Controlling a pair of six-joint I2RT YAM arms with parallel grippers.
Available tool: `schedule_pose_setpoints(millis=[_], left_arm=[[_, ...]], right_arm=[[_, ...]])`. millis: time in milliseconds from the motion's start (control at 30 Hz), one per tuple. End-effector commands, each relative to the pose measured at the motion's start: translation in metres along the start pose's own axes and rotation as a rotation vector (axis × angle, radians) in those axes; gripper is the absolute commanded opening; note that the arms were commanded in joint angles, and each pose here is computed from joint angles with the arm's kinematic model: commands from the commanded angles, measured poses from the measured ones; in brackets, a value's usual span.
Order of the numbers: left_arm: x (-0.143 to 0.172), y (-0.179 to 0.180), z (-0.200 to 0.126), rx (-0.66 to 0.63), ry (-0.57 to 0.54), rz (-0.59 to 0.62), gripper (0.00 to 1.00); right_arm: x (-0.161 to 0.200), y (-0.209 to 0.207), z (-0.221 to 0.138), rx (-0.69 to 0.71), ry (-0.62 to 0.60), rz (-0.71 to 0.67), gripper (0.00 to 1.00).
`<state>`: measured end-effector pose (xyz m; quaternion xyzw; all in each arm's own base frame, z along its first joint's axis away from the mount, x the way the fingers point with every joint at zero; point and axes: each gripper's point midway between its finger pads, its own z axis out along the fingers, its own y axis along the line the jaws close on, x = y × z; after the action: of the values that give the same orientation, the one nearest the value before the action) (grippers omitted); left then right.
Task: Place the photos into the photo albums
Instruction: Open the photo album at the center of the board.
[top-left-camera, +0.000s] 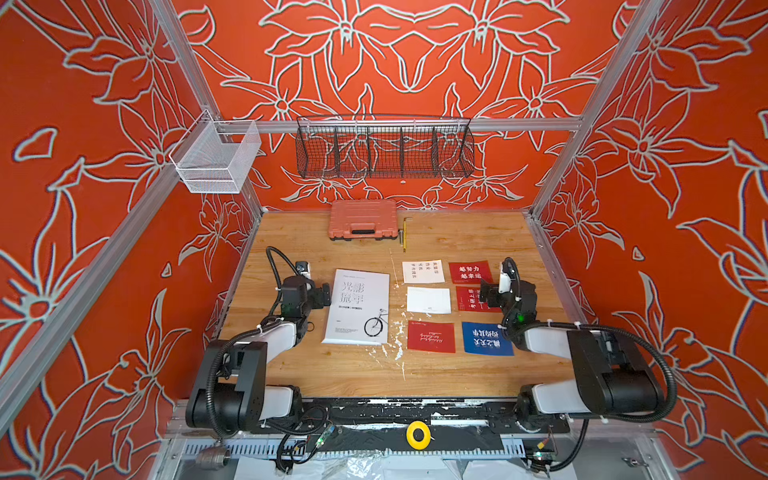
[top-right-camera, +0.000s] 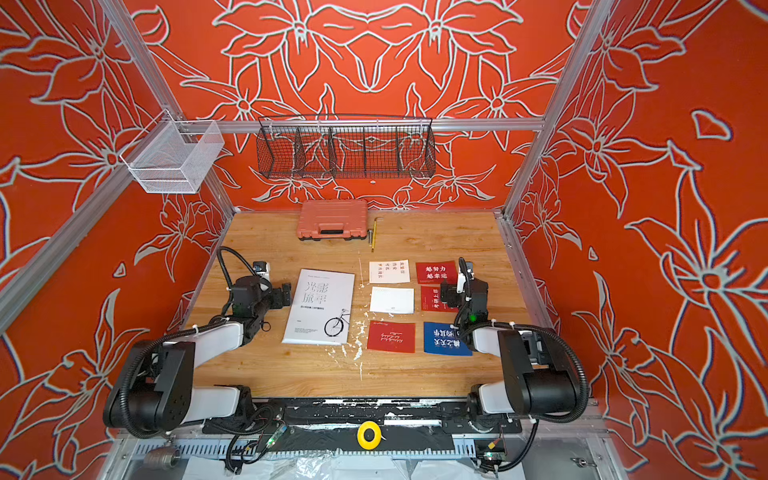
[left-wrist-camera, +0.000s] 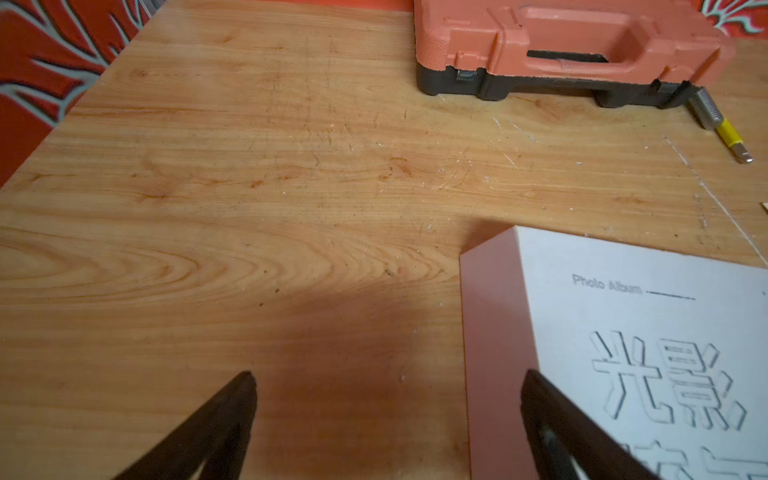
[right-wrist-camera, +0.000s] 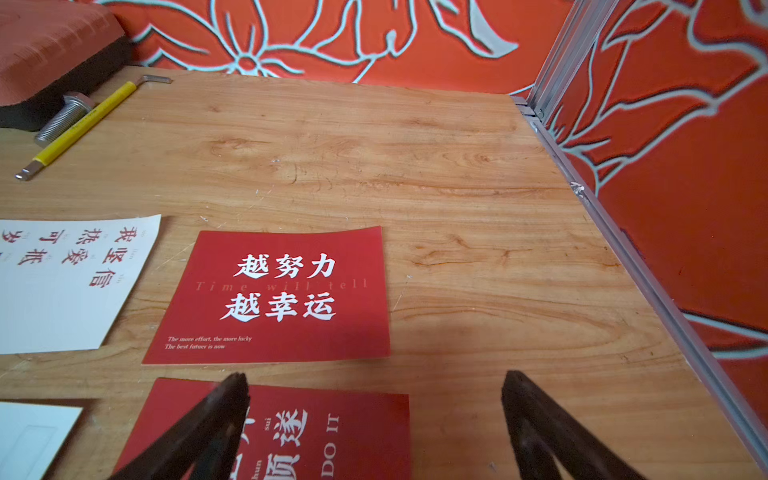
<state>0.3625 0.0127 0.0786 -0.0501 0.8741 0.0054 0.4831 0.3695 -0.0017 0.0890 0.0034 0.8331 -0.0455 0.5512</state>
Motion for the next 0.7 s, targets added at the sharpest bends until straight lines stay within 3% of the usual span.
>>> schedule_pose_setpoints(millis=[0, 667], left_arm=[[-0.0068, -0.0018, 0.0, 0.003, -0.026, 0.01, 0.97], [-0.0066, 0.0012, 0.0007, 0.022, -0.018, -0.014, 0.97]], right_arm=[[-0.0052, -0.0002, 0.0016, 0.008, -0.012, -0.009, 0.98], [-0.0055, -0.0033, 0.0036, -0.002, -0.006, 0.012, 0.98]])
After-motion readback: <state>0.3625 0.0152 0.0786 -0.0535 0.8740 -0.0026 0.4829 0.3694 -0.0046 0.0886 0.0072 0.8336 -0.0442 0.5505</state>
